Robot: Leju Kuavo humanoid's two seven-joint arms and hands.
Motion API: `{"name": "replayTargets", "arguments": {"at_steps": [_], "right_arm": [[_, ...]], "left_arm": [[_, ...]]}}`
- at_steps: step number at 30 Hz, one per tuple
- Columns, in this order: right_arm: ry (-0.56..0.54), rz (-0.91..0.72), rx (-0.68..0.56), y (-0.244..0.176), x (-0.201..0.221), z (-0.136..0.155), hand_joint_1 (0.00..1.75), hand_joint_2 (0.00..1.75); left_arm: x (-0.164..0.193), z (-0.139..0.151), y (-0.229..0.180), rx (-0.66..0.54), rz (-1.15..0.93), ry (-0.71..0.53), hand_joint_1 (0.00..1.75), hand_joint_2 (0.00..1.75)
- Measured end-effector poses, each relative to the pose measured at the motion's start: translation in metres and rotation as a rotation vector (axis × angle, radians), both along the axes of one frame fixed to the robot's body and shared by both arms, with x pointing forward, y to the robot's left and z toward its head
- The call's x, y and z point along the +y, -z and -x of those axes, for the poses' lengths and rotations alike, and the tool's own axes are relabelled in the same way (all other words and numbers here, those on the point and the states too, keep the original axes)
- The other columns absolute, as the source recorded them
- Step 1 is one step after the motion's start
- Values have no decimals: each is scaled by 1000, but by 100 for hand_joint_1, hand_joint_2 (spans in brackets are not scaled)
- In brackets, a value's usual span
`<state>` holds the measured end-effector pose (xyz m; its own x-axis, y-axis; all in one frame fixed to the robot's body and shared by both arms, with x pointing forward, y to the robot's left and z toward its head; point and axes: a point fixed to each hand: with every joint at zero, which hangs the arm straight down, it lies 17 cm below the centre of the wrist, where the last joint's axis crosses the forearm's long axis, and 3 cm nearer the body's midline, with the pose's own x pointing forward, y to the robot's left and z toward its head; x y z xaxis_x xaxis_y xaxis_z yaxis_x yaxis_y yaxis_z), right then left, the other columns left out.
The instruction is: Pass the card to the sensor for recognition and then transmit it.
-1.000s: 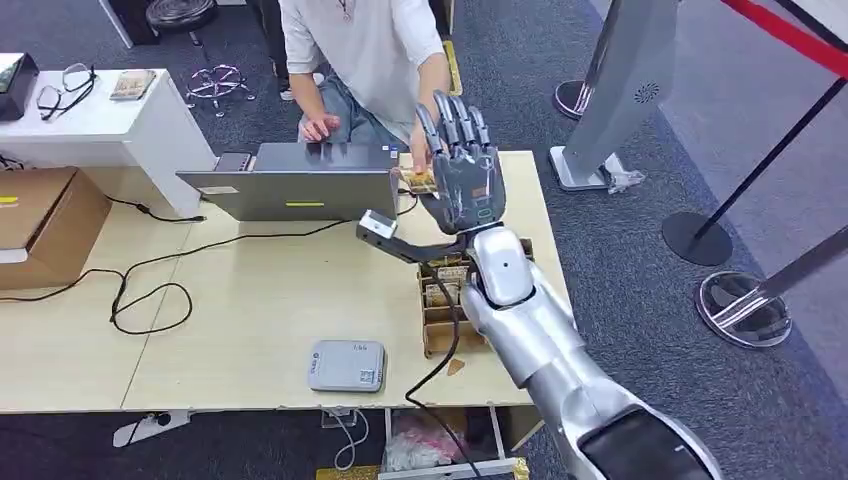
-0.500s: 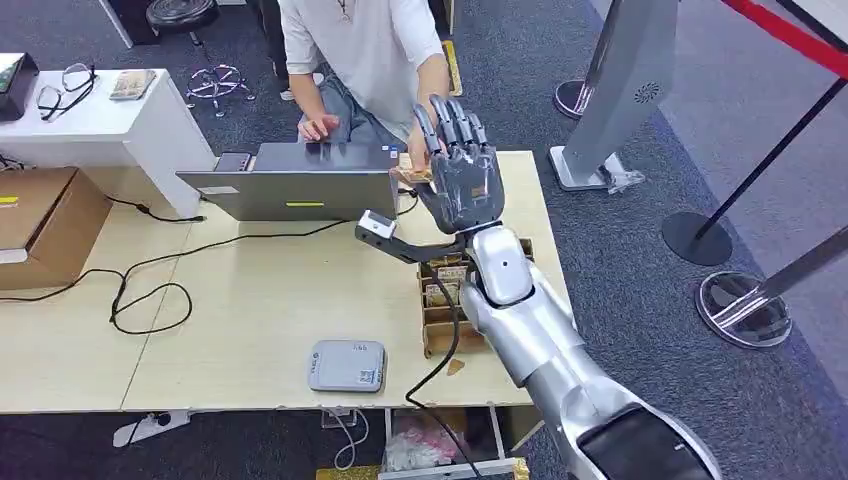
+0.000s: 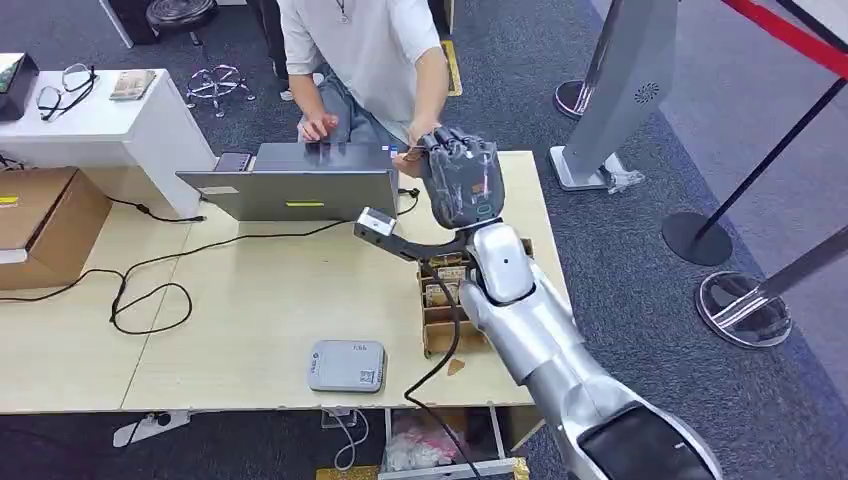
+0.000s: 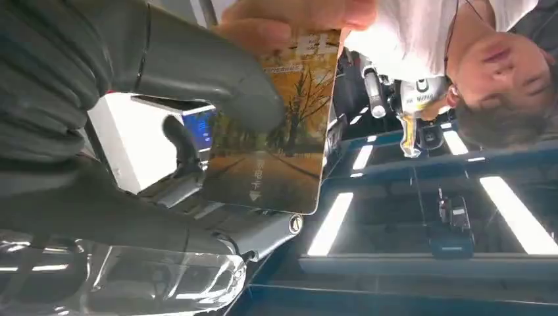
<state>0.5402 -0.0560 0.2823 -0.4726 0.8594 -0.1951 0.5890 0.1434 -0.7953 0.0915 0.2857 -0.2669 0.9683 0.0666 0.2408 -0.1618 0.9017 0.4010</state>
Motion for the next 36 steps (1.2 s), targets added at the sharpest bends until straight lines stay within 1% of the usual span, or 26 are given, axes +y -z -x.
{"name": "replayTargets", "arguments": {"at_steps": [10, 13, 16, 21, 23, 25, 32, 36], "right_arm": [[-16, -15, -35, -11, 0, 7, 175, 175], [-52, -51, -28, -15, 2, 12, 175, 175], [-106, -126, 24, -12, 4, 16, 175, 175], [-242, -313, 296, 19, 15, 26, 175, 175], [-316, -381, 443, 37, 26, 35, 175, 175], [-395, -431, 553, 48, 38, 48, 175, 175], [-638, -581, 811, 60, 72, 87, 175, 175], [-704, -611, 892, 67, 86, 101, 175, 175]], "left_arm": [[0, 0, 0, 1, 1, 2, 0, 0], [0, 0, 0, 1, 2, 0, 0, 0], [0, 1, 0, 1, 3, -3, 0, 0], [0, 2, 0, 2, 4, -6, 0, 0], [-1, 2, 1, 2, 8, -2, 0, 0], [-2, 1, 1, 2, 11, 2, 0, 0], [-2, 0, 1, -5, 11, 4, 0, 0], [-1, 1, 1, -1, 10, -2, 0, 0]]}}
